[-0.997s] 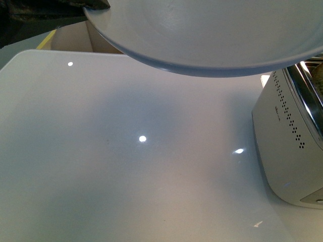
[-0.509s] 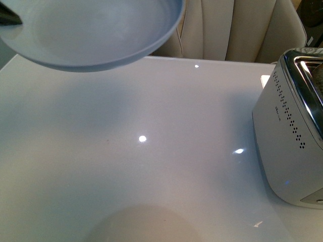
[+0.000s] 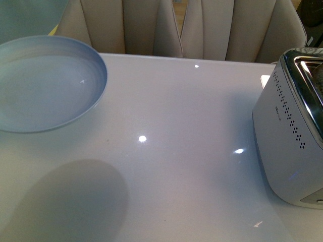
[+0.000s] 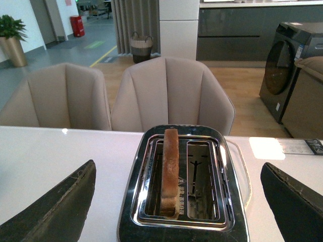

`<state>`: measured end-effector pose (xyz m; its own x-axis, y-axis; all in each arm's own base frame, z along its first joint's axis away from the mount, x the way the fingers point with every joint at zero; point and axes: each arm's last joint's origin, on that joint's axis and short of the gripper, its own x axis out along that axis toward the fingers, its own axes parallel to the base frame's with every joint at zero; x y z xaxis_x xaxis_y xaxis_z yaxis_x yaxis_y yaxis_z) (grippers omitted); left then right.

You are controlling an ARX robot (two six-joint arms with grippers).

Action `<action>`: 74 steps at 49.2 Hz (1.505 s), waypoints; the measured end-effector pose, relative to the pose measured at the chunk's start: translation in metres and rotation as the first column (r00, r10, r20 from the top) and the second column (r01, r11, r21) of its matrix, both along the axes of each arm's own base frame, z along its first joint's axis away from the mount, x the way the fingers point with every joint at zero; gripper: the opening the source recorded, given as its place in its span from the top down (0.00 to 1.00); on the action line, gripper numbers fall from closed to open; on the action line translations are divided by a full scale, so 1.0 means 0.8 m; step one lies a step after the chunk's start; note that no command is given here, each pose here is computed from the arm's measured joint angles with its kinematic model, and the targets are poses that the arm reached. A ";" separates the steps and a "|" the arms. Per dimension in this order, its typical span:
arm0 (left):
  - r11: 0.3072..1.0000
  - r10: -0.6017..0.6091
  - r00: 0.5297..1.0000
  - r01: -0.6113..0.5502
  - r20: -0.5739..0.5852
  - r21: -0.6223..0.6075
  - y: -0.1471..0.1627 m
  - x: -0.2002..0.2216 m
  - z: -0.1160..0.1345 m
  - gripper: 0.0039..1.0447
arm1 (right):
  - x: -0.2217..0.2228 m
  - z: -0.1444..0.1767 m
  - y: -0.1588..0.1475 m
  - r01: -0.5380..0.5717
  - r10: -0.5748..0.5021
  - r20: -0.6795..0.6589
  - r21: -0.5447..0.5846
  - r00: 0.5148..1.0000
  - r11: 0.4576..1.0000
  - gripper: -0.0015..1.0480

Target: Left arm holds plate, right arm toasts bread

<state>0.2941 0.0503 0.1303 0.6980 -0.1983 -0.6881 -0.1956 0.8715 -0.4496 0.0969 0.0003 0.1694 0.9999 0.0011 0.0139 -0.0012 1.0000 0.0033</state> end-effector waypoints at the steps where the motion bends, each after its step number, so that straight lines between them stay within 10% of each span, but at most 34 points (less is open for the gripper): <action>1: 1.000 0.001 1.000 -0.001 -0.002 0.006 0.003 -0.001 -0.005 0.97 | 0.000 0.000 0.000 0.000 0.000 0.000 0.000 1.000 1.000 0.08; 30: 1.000 -0.019 0.994 0.021 -0.112 0.014 0.050 -0.035 -0.145 0.97 | 0.000 0.000 0.000 0.000 0.000 0.000 0.000 1.000 1.000 0.08; 60: 0.997 -0.033 0.983 0.021 -0.181 -0.070 0.047 -0.048 -0.198 0.97 | 0.000 0.000 0.000 0.000 0.000 0.000 0.000 1.000 1.000 0.08; 74: 0.998 -0.028 0.982 0.016 -0.188 -0.068 0.046 -0.051 -0.199 0.56 | 0.000 0.000 0.000 0.000 0.000 0.000 0.000 1.000 1.000 0.08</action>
<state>0.2530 0.0870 -0.0286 0.5519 -0.2616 -0.7918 -0.2636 0.8461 -0.4633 0.0969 0.0003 0.1694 0.9999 0.0011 0.0139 -0.0012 1.0000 0.0029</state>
